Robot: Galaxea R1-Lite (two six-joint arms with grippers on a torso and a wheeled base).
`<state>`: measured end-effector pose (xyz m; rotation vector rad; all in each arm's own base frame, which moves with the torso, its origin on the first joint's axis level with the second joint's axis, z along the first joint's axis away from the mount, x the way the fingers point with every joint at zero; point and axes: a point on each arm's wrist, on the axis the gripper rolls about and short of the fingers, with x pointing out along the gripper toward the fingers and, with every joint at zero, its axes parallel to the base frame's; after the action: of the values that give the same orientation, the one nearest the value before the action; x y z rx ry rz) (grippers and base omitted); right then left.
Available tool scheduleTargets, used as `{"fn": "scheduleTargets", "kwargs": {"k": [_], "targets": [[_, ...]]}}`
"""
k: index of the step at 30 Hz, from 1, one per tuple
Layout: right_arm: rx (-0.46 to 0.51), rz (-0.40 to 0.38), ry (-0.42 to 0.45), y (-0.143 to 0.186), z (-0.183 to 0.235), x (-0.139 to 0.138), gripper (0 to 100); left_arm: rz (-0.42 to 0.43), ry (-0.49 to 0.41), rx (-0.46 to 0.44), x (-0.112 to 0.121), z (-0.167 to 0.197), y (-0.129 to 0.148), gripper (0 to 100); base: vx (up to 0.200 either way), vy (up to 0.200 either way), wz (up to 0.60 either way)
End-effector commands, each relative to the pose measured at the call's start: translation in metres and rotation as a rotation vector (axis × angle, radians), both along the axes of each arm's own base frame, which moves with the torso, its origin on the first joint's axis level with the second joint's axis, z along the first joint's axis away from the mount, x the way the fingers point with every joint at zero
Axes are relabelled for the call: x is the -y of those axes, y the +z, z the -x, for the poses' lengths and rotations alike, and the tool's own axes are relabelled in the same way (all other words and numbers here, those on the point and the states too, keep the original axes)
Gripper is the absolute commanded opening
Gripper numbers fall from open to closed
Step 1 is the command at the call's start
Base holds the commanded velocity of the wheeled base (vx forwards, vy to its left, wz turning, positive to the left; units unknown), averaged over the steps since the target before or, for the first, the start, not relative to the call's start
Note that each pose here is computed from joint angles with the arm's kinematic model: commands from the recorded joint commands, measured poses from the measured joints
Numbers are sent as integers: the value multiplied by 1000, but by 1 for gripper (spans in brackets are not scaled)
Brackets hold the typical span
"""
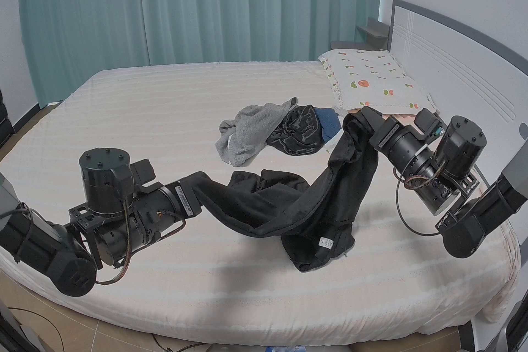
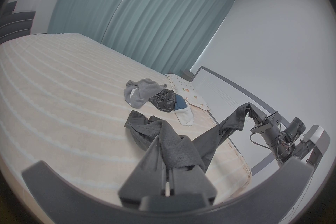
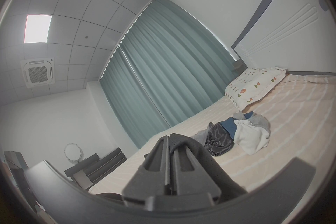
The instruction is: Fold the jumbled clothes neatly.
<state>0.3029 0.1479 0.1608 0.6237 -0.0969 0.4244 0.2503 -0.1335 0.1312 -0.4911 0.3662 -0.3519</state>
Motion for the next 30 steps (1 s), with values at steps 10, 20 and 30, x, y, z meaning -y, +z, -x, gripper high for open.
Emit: {"fn": "scheduleTargets", "kwargs": {"k": [10, 20, 30], "targets": [[-12, 43, 14, -5, 8, -4, 0, -31, 62, -32, 3, -6, -14, 0, -80, 0, 0], [-15, 45, 14, -6, 7, -4, 0, -31, 52, -45, 0, -1, -16, 0, -100, 0, 0], [-20, 48, 17, -8, 7, -5, 0, -16, 63, -12, 0, -2, -13, 0, 0, 0, 0]]}}
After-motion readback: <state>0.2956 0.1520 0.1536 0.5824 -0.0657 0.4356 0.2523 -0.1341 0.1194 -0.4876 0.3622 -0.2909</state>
